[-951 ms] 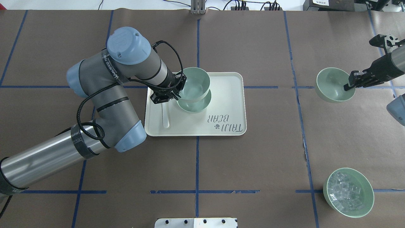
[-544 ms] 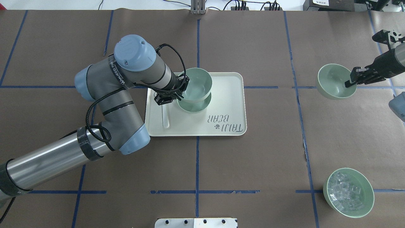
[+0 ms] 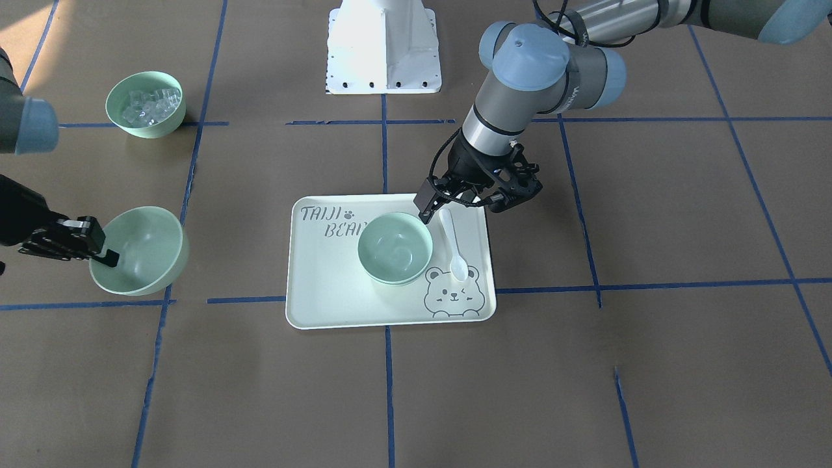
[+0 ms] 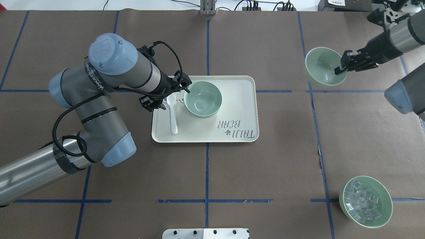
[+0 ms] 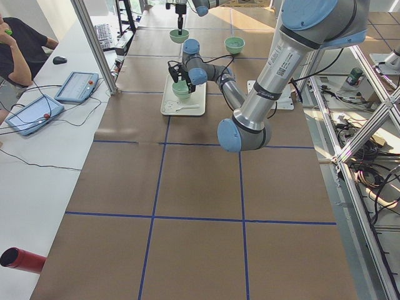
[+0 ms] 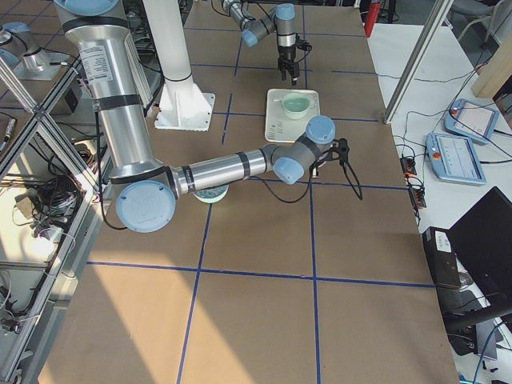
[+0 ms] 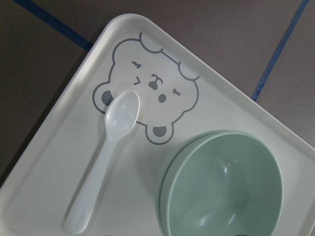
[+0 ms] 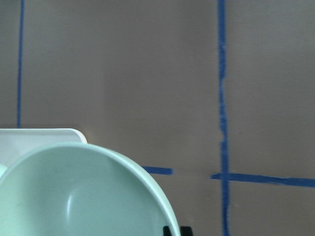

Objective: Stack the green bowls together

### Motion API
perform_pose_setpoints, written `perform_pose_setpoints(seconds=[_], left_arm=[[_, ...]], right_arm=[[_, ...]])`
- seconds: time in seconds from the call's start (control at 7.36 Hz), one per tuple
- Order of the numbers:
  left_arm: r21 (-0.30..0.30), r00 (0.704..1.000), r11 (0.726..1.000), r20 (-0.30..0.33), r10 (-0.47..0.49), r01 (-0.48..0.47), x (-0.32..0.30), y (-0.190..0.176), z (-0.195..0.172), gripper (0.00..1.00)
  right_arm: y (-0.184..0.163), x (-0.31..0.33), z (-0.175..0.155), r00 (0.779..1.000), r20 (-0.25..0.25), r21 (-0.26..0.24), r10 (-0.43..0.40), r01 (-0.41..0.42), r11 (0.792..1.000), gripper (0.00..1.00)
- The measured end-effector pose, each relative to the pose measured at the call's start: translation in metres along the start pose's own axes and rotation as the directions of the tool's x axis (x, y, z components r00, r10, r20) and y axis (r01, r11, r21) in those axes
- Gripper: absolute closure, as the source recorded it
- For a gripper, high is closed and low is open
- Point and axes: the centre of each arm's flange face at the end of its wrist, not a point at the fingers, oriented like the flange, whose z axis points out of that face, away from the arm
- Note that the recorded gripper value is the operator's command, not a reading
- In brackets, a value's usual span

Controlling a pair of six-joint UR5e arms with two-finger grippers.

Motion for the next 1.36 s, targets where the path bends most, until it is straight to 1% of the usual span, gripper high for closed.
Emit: perform_pose_setpoints(seconds=[0.14,0.27,0.41,0.68,0.95,1.09,1.36], left_arm=[[0.015,0.998,0.999,0.025,0.052,-0.052,-0.004,-0.018,-0.016,0.0],[0.028,0.991,0.992,0.063,0.12,-0.122,-0.01,-0.037,-0.035,0.0],[0.039,0.975,0.979,0.102,0.195,-0.2,-0.025,-0.057,-0.054,0.0],[0.059,0.932,0.94,0.168,0.322,-0.336,-0.074,-0.1,-0.083,0.0],[0.074,0.882,0.898,0.237,0.407,-0.434,-0.128,-0.152,-0.108,0.0],[0.079,0.857,0.877,0.271,0.438,-0.473,-0.156,-0.178,-0.124,0.0],[0.06,0.816,0.846,0.305,0.491,-0.53,-0.2,-0.214,-0.15,0.0]], right_arm=[[0.001,-0.052,0.018,0.999,0.022,-0.011,0.024,-0.024,1.0,1.0],[0.004,-0.103,0.037,0.999,0.026,-0.01,0.04,-0.04,0.999,1.0],[0.01,-0.154,0.058,0.999,0.012,0.001,0.05,-0.05,0.999,1.0],[0.043,-0.244,0.106,0.998,-0.035,0.035,0.055,-0.054,0.998,1.0],[0.08,-0.286,0.148,0.997,-0.077,0.071,0.031,-0.026,0.997,1.0],[0.089,-0.294,0.162,0.995,-0.095,0.078,0.026,-0.019,0.997,1.0],[0.095,-0.296,0.177,0.992,-0.123,0.072,0.03,-0.021,0.997,1.0]])
